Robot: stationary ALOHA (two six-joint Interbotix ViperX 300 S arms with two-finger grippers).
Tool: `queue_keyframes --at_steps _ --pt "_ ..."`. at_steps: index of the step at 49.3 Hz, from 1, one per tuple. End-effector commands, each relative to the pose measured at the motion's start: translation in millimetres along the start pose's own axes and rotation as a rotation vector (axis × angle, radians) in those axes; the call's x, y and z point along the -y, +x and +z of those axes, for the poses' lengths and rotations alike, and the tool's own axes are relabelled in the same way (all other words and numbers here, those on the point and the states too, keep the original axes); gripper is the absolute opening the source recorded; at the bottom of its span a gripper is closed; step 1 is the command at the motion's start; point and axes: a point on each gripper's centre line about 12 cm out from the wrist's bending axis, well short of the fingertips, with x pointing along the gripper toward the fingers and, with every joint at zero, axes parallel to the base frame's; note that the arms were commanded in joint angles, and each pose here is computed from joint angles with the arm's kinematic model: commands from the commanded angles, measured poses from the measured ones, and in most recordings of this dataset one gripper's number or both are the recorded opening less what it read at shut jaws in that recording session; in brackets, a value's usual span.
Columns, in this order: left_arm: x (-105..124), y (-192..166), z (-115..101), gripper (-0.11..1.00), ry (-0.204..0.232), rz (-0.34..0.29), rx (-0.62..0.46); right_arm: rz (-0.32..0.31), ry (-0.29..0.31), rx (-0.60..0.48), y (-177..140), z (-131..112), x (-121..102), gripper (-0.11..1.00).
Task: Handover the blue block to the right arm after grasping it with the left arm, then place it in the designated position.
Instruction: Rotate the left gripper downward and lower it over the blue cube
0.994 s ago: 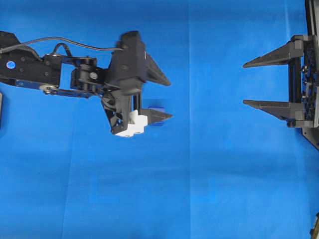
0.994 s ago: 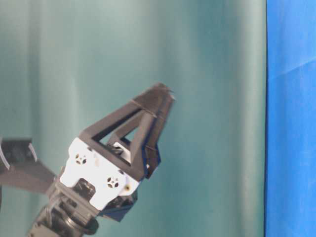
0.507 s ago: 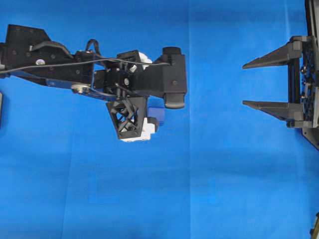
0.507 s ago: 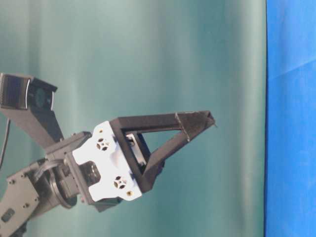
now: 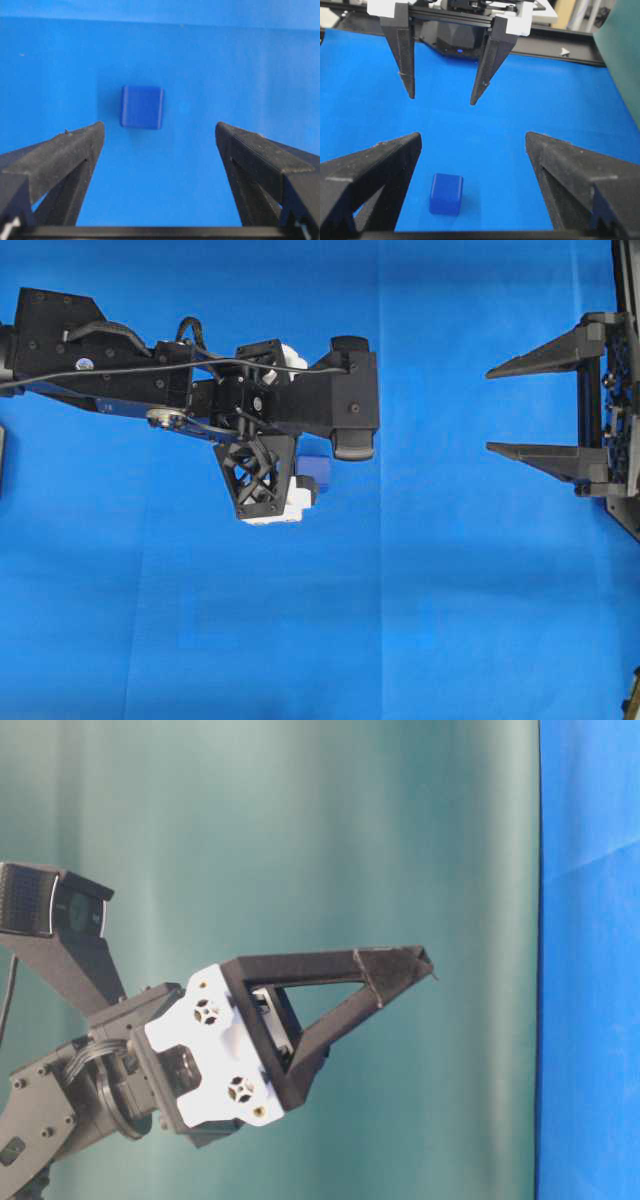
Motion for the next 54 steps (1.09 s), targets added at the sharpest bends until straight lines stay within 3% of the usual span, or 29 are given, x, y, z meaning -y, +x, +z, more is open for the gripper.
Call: queue_keyframes --at_steps 1,54 --pt "1.4 -11.8 8.0 0.93 0.004 -0.002 0.038 -0.001 0.003 0.026 2.6 11.2 0.0 0.95" --pt "1.4 -5.9 3.2 0.93 0.0 -0.004 0.037 -0.001 0.003 0.026 2.6 11.2 0.0 0.95"
